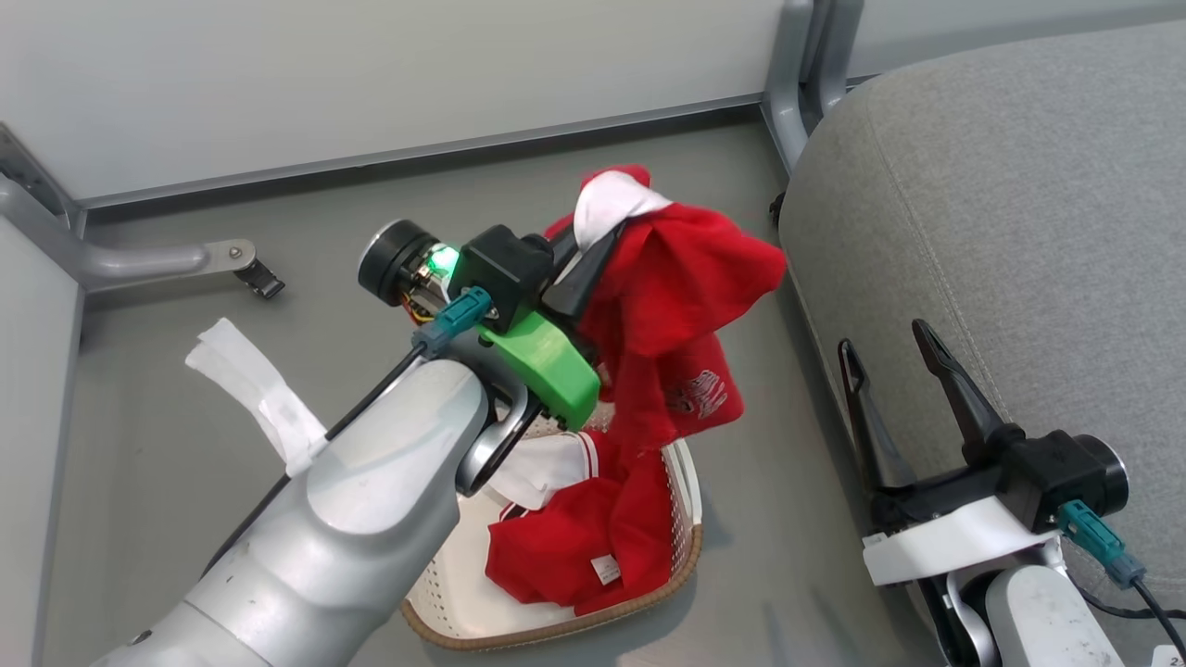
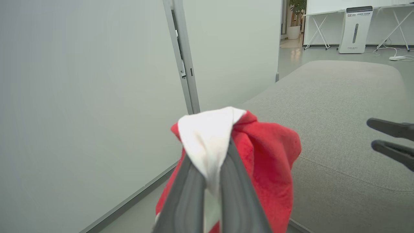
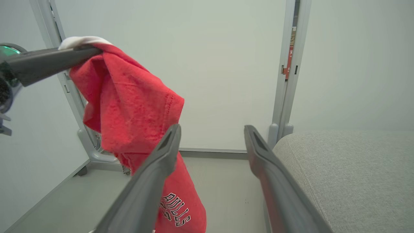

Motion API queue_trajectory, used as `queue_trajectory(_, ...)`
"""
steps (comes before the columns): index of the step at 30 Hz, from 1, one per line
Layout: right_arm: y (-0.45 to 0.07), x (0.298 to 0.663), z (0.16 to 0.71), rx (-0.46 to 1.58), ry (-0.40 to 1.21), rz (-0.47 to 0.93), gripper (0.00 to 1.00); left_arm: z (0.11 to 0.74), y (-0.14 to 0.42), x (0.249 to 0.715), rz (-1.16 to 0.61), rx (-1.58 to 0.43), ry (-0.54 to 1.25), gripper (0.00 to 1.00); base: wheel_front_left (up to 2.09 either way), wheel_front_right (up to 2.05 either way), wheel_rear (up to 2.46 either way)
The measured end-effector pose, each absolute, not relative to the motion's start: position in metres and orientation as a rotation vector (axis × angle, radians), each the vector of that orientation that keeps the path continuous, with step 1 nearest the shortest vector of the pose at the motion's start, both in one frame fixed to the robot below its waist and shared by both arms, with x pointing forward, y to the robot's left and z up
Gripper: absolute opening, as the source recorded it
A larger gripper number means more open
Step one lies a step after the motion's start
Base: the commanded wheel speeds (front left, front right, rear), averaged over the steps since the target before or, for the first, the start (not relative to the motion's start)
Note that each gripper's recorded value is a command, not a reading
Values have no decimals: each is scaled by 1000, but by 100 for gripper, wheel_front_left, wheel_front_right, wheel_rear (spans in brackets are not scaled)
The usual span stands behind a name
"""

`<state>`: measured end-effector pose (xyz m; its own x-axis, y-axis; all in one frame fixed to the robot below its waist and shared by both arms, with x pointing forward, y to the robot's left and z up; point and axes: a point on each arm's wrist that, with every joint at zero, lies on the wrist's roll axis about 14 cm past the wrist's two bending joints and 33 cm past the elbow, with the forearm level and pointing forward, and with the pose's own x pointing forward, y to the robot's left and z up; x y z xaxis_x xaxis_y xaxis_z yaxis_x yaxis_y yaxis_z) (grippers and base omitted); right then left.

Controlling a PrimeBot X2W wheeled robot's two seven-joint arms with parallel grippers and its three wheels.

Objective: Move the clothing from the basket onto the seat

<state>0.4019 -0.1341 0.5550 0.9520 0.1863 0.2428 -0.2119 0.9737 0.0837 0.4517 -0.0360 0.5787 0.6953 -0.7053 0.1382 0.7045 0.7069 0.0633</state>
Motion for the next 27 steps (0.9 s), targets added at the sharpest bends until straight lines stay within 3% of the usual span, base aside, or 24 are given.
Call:
queue_trajectory(13, -131, 395, 564, 122, -262, 213, 100, 641, -49, 438, -792, -75, -325, 0, 0, 0, 0)
queue_trajectory(27, -112, 389, 572, 116, -284, 272, 100, 648, -50, 435, -790, -87, -342, 0, 0, 0, 0)
